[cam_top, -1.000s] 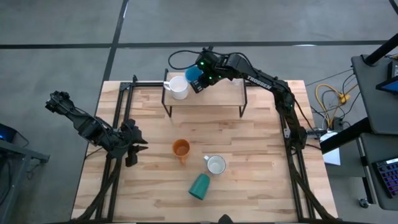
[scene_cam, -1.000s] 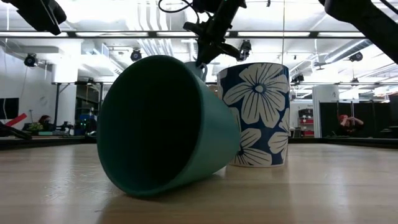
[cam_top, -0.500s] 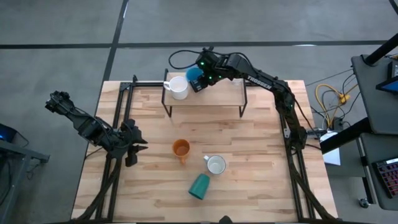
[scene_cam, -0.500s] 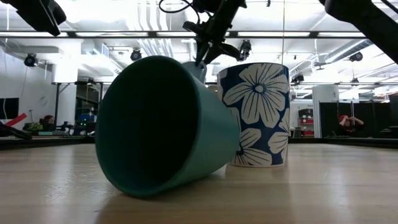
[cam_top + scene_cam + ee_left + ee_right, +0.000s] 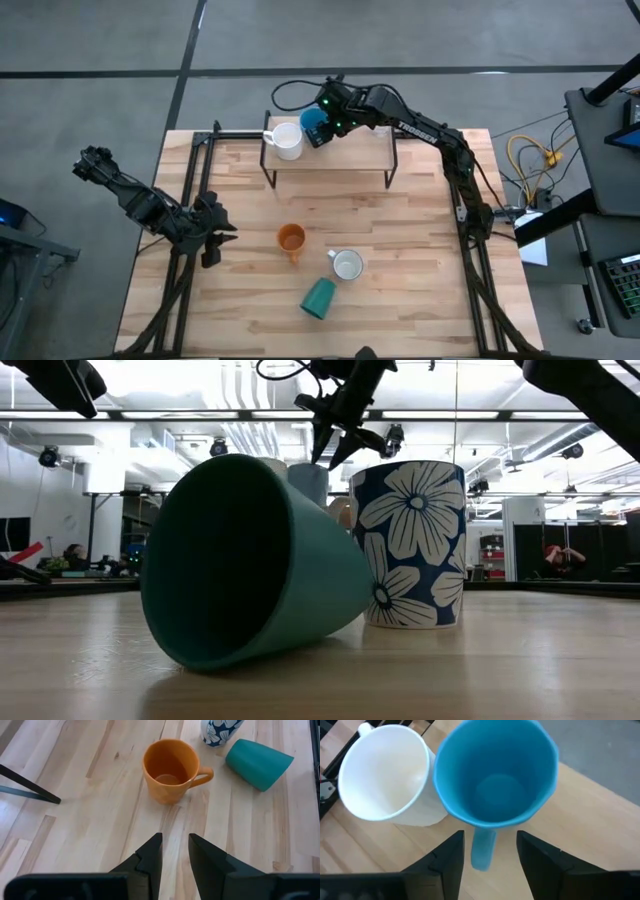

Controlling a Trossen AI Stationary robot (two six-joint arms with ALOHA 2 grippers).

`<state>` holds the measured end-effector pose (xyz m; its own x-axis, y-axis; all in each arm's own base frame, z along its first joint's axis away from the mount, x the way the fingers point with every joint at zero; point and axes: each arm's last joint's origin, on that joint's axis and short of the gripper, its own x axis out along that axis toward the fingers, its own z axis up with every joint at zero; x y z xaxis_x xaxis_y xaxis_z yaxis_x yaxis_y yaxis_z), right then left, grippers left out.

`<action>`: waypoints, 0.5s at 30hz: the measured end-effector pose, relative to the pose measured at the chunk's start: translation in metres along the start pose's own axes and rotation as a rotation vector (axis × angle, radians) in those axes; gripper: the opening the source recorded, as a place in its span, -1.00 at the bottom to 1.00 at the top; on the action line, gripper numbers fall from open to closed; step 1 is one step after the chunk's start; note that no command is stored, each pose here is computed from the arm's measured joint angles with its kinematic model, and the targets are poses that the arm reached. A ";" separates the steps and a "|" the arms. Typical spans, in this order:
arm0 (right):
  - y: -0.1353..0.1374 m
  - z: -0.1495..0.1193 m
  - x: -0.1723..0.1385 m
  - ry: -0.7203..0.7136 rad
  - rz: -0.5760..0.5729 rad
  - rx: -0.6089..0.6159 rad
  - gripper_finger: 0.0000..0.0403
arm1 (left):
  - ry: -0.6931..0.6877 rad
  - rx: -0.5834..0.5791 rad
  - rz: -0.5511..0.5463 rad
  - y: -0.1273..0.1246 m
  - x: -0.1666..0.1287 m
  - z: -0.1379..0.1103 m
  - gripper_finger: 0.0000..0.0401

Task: Stack small to large cups/mugs on shelf
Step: Put the orange mug on the shelf

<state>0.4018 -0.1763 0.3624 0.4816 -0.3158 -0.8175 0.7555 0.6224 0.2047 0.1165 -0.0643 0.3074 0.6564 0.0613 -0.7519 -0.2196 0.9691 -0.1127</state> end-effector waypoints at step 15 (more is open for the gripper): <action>0.007 -0.009 -0.089 -0.156 0.073 0.012 -0.13 | -0.020 -0.123 0.065 0.002 0.007 -0.001 -0.60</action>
<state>0.3606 -0.1374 0.4322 0.5979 -0.3775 -0.7071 0.7206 0.6395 0.2679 0.1198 -0.0625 0.3013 0.6516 0.1289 -0.7476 -0.3482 0.9263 -0.1438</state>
